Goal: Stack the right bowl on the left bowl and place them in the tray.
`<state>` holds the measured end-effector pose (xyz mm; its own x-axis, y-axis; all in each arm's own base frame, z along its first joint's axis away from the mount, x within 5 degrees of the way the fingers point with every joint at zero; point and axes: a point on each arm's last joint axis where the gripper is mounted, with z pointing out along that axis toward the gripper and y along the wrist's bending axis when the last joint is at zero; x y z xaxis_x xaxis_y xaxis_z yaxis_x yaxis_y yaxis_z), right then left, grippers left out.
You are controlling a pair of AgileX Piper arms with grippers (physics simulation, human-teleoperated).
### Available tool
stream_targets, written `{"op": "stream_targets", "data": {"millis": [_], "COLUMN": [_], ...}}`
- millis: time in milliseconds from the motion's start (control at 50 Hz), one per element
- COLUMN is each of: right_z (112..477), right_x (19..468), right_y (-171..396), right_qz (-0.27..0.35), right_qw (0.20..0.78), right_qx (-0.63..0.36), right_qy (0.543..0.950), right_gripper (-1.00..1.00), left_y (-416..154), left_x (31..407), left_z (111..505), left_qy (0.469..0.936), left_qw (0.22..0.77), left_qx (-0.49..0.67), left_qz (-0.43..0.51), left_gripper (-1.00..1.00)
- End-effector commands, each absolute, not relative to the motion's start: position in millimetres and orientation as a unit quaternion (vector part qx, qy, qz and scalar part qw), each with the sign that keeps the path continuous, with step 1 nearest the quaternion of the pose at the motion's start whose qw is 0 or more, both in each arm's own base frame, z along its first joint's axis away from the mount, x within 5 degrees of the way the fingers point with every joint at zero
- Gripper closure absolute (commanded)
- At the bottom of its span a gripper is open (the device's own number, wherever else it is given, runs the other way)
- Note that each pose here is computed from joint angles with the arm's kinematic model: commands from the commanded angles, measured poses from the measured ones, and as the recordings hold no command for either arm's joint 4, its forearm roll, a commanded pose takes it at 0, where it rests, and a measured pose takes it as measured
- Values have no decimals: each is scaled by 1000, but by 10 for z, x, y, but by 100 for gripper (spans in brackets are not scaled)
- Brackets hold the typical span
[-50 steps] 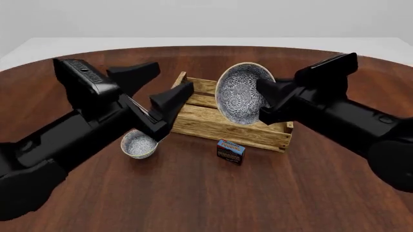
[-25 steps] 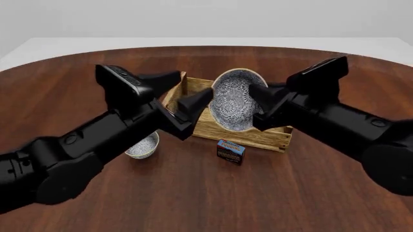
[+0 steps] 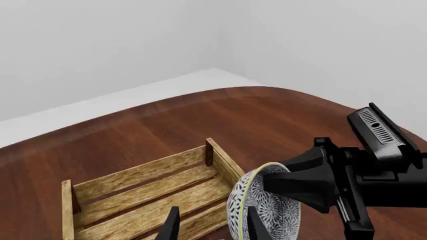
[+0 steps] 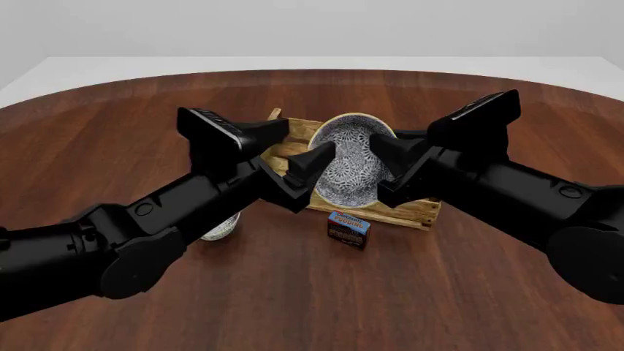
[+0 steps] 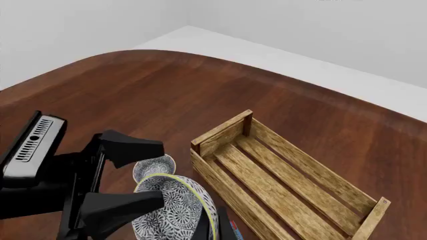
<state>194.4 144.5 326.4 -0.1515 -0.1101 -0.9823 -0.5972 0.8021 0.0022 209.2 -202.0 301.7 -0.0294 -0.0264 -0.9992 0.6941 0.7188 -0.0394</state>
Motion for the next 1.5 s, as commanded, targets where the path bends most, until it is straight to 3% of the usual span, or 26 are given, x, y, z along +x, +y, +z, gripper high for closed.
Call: {"op": "stream_targets", "data": {"millis": [20,360,380,880,900,1500], "right_z": [3306,3331,3329,3343,3343,3590], "right_x": [1891,1827,1825,1797,1801,1432], "right_y": [1457,1464,1466,1461,1460,1282], "right_qz": [215,221,221,222,221,247], "right_qw": [605,605,605,607,607,623], "right_qx": [-238,-245,-245,-249,-249,-256], "right_qy": [729,724,724,722,722,696], "right_gripper": [100,100,100,100,-100,-100], "left_y": [-2084,-2160,-2158,-2153,-2155,-2008], "left_x": [2166,2216,2210,2155,2152,2278], "left_z": [2918,2805,2803,2830,2827,2877], "left_qy": [671,682,682,680,679,687], "left_qw": [640,627,627,625,625,635], "left_qx": [251,245,243,237,237,239], "left_qz": [-277,-286,-288,-301,-302,-260], "left_gripper": [-100,-100,100,100,100,100]}}
